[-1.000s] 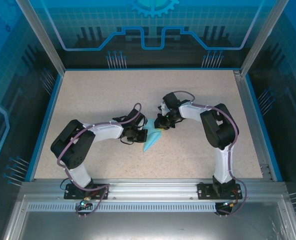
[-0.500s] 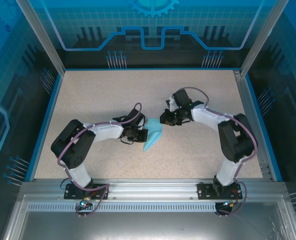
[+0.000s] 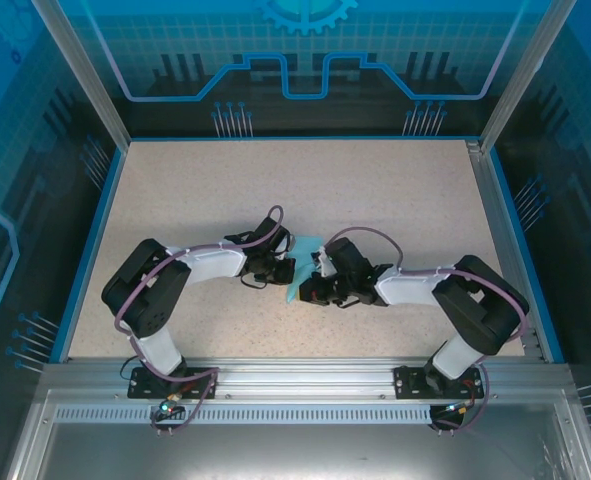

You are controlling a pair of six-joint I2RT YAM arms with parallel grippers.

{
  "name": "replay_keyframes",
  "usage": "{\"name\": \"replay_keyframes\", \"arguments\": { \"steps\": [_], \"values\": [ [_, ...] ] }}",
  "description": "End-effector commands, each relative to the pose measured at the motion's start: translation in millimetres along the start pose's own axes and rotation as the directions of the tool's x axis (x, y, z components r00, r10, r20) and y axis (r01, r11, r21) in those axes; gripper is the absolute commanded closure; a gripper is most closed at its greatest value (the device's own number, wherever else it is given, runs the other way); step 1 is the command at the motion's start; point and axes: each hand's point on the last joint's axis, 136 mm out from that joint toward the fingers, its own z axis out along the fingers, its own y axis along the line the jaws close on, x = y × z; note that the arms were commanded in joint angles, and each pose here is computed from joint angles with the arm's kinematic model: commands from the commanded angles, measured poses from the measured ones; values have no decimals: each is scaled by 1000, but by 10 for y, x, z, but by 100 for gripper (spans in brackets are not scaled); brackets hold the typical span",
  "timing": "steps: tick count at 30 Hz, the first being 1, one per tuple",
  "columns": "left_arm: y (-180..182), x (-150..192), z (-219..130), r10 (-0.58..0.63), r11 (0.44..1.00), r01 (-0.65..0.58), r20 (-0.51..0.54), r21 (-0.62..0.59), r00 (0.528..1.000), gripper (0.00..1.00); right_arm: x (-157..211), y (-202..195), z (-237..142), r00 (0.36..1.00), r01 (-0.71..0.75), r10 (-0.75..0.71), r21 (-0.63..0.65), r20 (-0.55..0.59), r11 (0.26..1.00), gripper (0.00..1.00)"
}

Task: Fold a paper plane with a square sheet of paper (pick it up from the middle)
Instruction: Third fold the triangle at the center of the table.

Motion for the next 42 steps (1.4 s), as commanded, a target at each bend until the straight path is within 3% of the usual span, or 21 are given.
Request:
{"name": "replay_keyframes", "arguments": {
  "steps": [1,42],
  "values": [
    [63,55,52,5,1000,-6,-34,-15,999,100,-90,128,99,999,0,3,-66,51,998,100],
    [61,75,80,4,1000,-5,-43,-9,999,100,57,-253,398,995,-98,98,8,-32,995,100]
  ]
}}
